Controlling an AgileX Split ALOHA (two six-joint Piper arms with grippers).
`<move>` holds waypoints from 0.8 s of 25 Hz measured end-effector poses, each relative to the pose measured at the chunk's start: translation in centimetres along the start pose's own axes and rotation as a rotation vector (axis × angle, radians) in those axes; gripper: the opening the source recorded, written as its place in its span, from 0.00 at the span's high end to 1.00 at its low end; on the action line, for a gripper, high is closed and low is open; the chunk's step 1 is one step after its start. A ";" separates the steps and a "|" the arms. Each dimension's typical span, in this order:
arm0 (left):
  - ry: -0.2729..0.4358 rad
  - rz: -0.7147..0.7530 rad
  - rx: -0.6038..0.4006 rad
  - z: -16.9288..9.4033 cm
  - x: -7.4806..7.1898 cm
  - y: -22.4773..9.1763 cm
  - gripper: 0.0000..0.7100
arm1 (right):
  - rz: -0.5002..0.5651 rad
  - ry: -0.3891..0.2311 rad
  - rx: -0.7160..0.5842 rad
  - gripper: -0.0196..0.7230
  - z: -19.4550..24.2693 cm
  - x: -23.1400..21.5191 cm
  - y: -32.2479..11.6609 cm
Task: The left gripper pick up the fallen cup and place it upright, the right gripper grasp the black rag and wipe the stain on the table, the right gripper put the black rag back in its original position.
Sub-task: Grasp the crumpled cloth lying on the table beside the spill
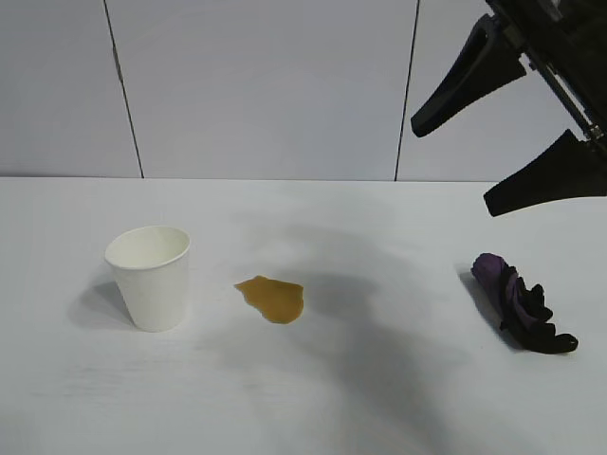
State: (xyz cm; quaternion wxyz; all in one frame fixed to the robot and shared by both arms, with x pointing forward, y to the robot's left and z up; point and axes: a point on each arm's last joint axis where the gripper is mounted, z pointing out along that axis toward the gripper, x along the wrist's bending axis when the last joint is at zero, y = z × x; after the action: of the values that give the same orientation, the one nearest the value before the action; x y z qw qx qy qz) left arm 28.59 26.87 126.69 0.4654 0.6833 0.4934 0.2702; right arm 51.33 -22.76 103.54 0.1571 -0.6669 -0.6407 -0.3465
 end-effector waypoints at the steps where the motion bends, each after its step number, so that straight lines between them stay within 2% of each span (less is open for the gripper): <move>1: 0.007 0.015 -0.033 -1.3 -0.4 -0.5 0.08 | 0.000 0.000 0.000 0.21 0.0 0.0 0.0; 6: 0.084 0.100 -0.198 -7.2 -2.3 -4.2 0.08 | 0.000 0.000 0.000 0.21 0.0 0.0 0.0; 10: 0.145 0.135 -0.262 -9.6 -2.9 -8.8 0.08 | 0.000 0.000 0.000 0.21 0.0 0.0 0.0; 14: 0.162 0.139 -0.264 -9.2 -3.0 -13.1 0.08 | 0.000 0.000 0.000 0.21 0.0 0.0 0.0; 17: 0.171 0.131 -0.226 -7.7 -2.5 -15.9 0.08 | 0.000 0.000 0.000 0.21 0.0 0.0 0.0; 20: 0.193 0.116 -0.146 -5.3 -1.5 -18.1 0.08 | 0.000 0.000 0.000 0.21 0.0 0.0 0.0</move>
State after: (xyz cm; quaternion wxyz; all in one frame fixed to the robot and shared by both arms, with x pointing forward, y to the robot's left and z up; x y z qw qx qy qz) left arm 16.00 28.90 112.74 0.4478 0.6459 0.4747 0.3962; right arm 51.33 -22.76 103.54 0.1571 -0.6669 -0.6407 -0.3465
